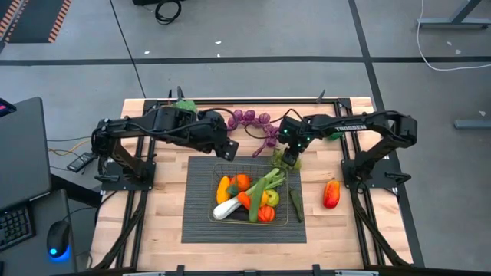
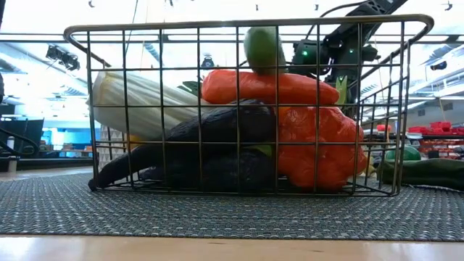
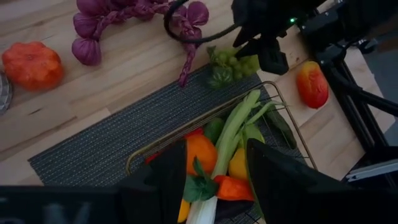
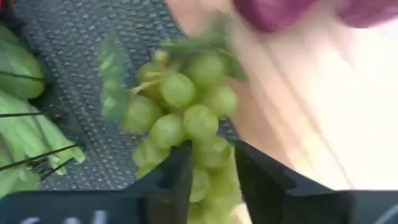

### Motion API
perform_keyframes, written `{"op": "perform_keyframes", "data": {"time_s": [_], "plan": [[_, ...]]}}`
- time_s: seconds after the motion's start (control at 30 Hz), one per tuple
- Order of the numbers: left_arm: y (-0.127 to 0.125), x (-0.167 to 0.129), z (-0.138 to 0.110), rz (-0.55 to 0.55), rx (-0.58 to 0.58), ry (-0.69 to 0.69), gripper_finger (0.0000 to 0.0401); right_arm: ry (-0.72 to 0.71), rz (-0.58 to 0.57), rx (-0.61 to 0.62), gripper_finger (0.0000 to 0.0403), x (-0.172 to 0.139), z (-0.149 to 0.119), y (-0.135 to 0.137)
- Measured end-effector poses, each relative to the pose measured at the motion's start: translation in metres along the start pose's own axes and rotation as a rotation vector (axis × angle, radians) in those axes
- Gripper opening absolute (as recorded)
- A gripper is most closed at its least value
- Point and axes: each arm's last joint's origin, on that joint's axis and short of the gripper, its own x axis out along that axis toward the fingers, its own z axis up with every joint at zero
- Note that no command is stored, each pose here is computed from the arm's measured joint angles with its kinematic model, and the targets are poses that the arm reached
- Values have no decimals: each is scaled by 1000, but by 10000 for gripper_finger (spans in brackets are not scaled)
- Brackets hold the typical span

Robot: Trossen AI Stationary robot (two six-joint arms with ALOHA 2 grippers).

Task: Build produce basket
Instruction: Put the green grapes into the gold wire basket

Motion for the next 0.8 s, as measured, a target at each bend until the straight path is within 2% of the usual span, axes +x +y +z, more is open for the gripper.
{"op": "perform_keyframes", "data": {"time_s": [0.1,0.23,0.3,0.4,0.53,0.67,0.8], "plan": [[1,1,2,5,-4,-6,172,-15,-2,35,77,-14,0,-3],[3,2,5,15,7,-17,174,-79,48,45,17,-47,2,-1],[4,2,7,20,5,-19,172,-122,75,37,8,-66,3,3],[7,3,10,38,0,-17,173,-178,87,36,15,-91,0,10],[10,4,10,60,27,-8,174,-217,78,36,23,-103,-4,13],[10,4,10,63,54,-5,172,-148,74,32,59,-88,-12,9],[10,3,10,64,55,-4,174,-39,120,33,128,-65,-24,7]]}}
